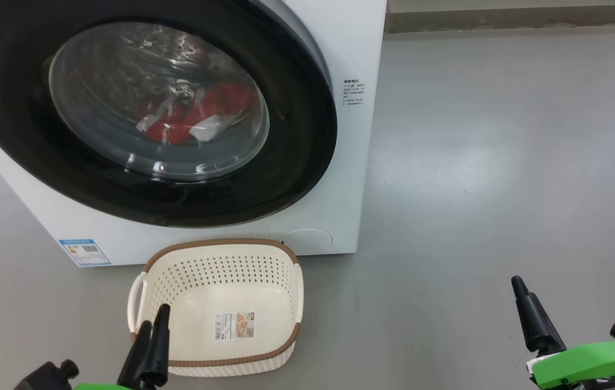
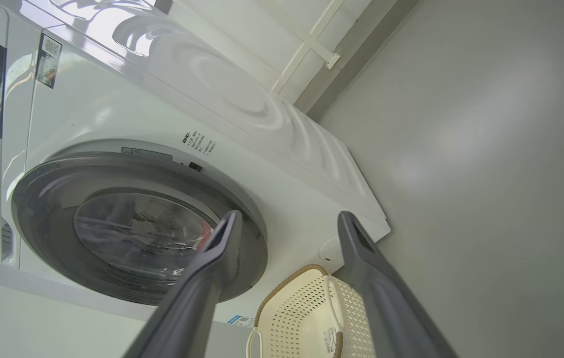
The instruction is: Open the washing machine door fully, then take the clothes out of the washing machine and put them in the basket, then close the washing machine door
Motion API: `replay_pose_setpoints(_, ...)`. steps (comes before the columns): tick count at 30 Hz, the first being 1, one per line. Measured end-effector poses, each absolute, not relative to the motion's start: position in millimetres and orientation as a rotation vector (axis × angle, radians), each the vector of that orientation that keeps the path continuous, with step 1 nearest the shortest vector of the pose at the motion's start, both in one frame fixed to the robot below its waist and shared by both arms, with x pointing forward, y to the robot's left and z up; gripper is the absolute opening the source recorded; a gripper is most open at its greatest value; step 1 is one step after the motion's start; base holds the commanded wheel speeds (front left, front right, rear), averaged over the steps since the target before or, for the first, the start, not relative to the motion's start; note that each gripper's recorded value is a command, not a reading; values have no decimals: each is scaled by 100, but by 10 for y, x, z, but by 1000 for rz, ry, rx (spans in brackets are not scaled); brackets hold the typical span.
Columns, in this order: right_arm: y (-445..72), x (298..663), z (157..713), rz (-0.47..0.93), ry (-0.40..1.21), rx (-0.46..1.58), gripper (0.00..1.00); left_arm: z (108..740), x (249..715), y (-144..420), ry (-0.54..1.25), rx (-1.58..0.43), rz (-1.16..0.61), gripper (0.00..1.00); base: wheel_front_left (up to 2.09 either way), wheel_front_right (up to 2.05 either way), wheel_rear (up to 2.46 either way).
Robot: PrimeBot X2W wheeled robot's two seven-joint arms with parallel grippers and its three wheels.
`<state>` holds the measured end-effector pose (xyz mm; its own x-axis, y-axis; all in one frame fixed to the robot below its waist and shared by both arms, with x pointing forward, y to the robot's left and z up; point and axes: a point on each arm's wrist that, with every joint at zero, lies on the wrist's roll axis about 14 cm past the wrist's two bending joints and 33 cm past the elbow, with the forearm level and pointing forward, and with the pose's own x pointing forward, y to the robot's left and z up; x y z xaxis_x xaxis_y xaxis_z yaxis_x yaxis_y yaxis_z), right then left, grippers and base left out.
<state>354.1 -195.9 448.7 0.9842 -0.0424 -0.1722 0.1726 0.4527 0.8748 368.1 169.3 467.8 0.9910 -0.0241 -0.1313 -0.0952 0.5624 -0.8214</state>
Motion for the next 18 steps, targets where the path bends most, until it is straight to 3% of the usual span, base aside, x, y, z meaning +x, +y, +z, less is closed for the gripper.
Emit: replay_pose_setpoints(18,-1996,3506,4537,-115,109,914,100,4754,3669,1628,101,-759,6,100,0,0,0)
